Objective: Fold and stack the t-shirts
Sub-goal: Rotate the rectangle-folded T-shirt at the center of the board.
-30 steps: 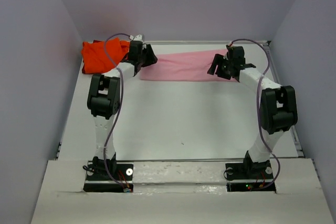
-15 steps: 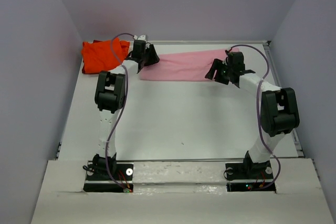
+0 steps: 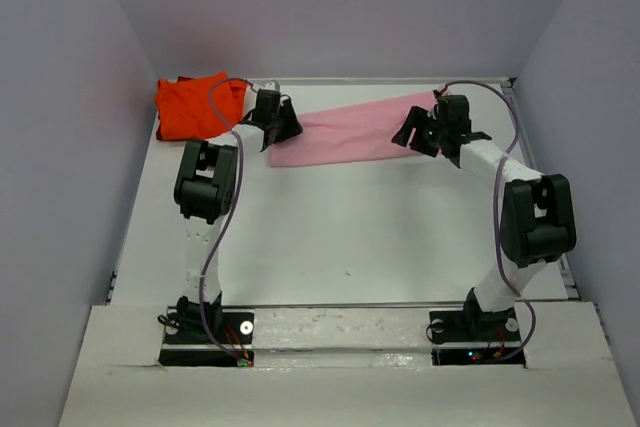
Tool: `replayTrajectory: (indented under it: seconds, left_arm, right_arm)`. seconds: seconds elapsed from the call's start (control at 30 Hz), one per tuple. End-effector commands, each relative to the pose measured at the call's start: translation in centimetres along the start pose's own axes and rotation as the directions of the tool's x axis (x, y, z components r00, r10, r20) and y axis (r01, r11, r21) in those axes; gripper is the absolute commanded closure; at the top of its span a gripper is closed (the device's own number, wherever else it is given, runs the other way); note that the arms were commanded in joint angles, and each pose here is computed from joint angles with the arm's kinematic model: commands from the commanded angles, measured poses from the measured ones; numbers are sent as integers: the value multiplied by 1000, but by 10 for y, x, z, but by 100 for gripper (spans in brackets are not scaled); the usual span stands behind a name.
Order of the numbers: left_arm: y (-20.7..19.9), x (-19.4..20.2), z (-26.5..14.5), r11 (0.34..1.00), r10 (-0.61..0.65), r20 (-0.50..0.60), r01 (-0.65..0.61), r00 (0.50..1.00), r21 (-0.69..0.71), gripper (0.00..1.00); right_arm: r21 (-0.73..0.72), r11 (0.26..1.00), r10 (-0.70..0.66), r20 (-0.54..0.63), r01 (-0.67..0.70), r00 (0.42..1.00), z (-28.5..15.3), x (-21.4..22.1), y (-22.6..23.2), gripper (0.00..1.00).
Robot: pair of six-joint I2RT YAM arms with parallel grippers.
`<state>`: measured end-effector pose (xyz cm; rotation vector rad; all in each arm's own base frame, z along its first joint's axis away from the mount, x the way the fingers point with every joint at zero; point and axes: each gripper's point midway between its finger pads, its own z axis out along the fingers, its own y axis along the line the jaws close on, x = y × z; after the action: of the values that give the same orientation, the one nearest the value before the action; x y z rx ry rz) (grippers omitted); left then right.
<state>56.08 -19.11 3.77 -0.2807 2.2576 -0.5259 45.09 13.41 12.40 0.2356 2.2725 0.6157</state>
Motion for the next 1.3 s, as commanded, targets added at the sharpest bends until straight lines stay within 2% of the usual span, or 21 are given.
replayTrajectory:
  seconds: [0.0, 0.07, 0.1, 0.17, 0.2, 0.27, 0.33, 0.37, 0.5, 0.53, 0.6, 0.73, 0.8, 0.93, 1.0, 1.07, 1.1, 1.13, 1.2, 1.23, 1.27]
  left_arm:
    - [0, 73, -42, 993, -26, -141, 9, 990, -119, 41]
    - [3, 102, -57, 991, -12, -175, -12, 984, -134, 41]
    - [-13, 109, -69, 994, 1, -177, -20, 984, -106, 41]
    - [-6, 141, -84, 992, 10, -232, -38, 973, -120, 41]
    - [-17, 146, -93, 995, 27, -226, -48, 974, -89, 41]
    - [-3, 181, -108, 993, 17, -281, -50, 960, -111, 41]
    - [-11, 200, -122, 996, 30, -291, -52, 956, -67, 41]
    - [3, 224, -132, 995, 14, -328, -47, 945, -92, 41]
    - [4, 259, -164, 997, 31, -343, -53, 939, -56, 41]
    - [10, 282, -177, 996, 47, -385, -73, 922, -51, 41]
    - [3, 291, -191, 998, 35, -375, -49, 926, -27, 41]
    - [7, 336, -228, 999, 41, -436, -42, 899, 7, 41]
    - [0, 344, -239, 999, 48, -422, -41, 905, 25, 41]
    - [-24, 352, -260, 995, 84, -406, -52, 910, 88, 41]
    - [-48, 341, -270, 989, 126, -362, -89, 924, 116, 41]
    - [-90, 310, -282, 978, 147, -282, -97, 948, 182, 41]
    - [-89, 298, -285, 980, 165, -250, -131, 954, 150, 40]
    - [-115, 273, -293, 973, 176, -198, -140, 964, 186, 40]
    - [-131, 238, -309, 967, 197, -121, -173, 973, 185, 39]
    - [-155, 201, -320, 967, 170, -21, -163, 985, 197, 38]
    - [-162, 179, -328, 961, 182, 35, -185, 983, 203, 38]
  right_arm:
    - [-7, 1000, -4, 35, 4, 999, -3, -10, 8, 31]
    - [20, 1000, -14, 34, 13, 999, -1, -18, 7, 31]
    - [33, 999, -9, 27, 9, 1000, 3, -18, 5, 31]
    - [40, 999, -12, 27, 11, 1000, 2, -27, 8, 31]
    - [40, 999, -14, 31, 13, 999, 2, -30, 9, 31]
    - [70, 997, -14, 39, 11, 999, 3, -36, 6, 30]
    - [90, 996, -15, 47, 11, 999, 3, -41, 5, 30]
    - [97, 995, -17, 50, 12, 999, 3, -44, 5, 30]
    - [119, 993, -24, 57, 17, 998, 7, -54, 4, 30]
    - [131, 991, -23, 61, 14, 998, 9, -55, 2, 30]
    - [140, 990, -23, 57, 15, 998, 14, -58, 0, 30]
    - [179, 983, -37, 49, 28, 998, 25, -60, -9, 30]
    - [200, 979, -42, 31, 35, 999, 34, -57, -16, 30]
    - [216, 975, -65, 12, 61, 998, 46, -56, -22, 30]
    - [220, 973, -76, 11, 72, 997, 49, -57, -24, 30]
    - [216, 974, -73, 10, 69, 997, 52, -58, -23, 30]
    - [212, 975, -73, 10, 69, 997, 53, -58, -23, 30]
    - [214, 974, -73, 11, 69, 997, 54, -59, -23, 30]
    - [209, 975, -76, 15, 71, 997, 55, -61, -21, 29]
    - [206, 976, -74, 13, 69, 997, 56, -61, -21, 30]
    - [203, 977, -70, 5, 68, 998, 59, -59, -22, 29]
